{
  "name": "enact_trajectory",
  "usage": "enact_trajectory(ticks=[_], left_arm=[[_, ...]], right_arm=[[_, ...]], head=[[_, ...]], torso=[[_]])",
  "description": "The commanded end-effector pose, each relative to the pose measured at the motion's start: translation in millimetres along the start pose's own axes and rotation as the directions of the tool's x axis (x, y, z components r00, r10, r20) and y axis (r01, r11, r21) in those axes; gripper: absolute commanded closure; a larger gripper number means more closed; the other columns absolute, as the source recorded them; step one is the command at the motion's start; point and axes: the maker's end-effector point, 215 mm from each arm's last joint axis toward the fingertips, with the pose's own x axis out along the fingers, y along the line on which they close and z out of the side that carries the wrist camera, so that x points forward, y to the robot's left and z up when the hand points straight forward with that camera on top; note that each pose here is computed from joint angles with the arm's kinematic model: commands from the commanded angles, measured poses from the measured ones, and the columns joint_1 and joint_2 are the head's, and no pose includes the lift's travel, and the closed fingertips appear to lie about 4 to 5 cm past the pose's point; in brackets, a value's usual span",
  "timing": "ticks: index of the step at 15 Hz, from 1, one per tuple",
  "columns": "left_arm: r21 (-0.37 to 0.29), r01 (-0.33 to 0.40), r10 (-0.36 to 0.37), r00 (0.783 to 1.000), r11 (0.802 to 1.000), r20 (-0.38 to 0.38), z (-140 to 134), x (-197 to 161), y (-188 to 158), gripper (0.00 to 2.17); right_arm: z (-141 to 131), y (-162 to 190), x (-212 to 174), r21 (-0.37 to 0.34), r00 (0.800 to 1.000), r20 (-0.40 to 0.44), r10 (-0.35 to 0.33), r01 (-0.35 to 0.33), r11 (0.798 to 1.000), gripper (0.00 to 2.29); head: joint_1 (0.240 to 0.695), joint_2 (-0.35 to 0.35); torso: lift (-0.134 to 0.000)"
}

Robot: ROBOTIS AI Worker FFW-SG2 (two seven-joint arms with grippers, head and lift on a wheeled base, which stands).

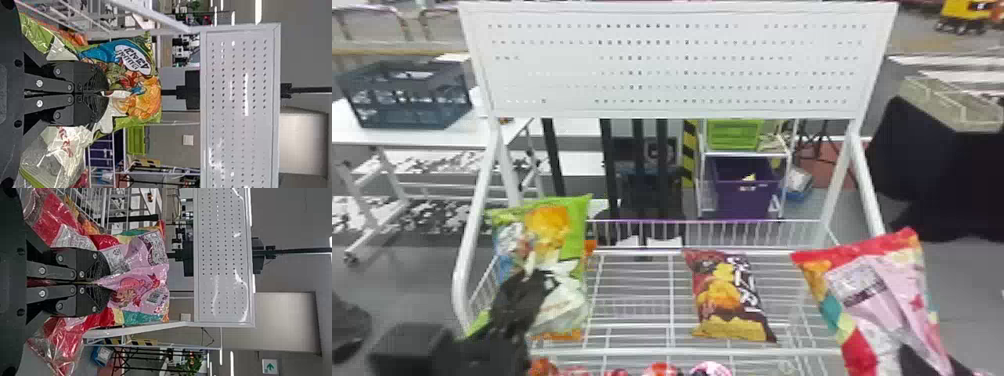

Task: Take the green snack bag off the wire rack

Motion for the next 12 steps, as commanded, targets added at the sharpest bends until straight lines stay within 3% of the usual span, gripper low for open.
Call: enact_trajectory(ticks=[1, 3, 12], left_arm=[[-0.02, -0.057, 0.058, 0.997, 0.998, 0.056, 17.1, -28.0, 38.1, 2.13], [-0.01, -0.082, 0.082, 0.995, 0.997, 0.063, 17.9, -44.4, 56.7, 2.13], [-0.022, -0.066, 0.069, 0.989, 0.998, 0.128, 33.7, -84.4, 70.9, 2.13]], right_arm=[[-2.3, -0.8, -0.3, 0.001, 1.0, -0.004, -0.002, 0.002, 1.0, 2.24], [-3.1, -0.9, -0.4, 0.002, 1.0, -0.005, -0.003, 0.003, 1.0, 2.24], [1.5, 0.8, -3.1, 0.001, 1.0, -0.001, -0.001, 0.001, 1.0, 2.24]], head=[[0.499, 0.0], [0.499, 0.0], [0.499, 0.0]], torso=[[0.0], [0.0], [0.0]])
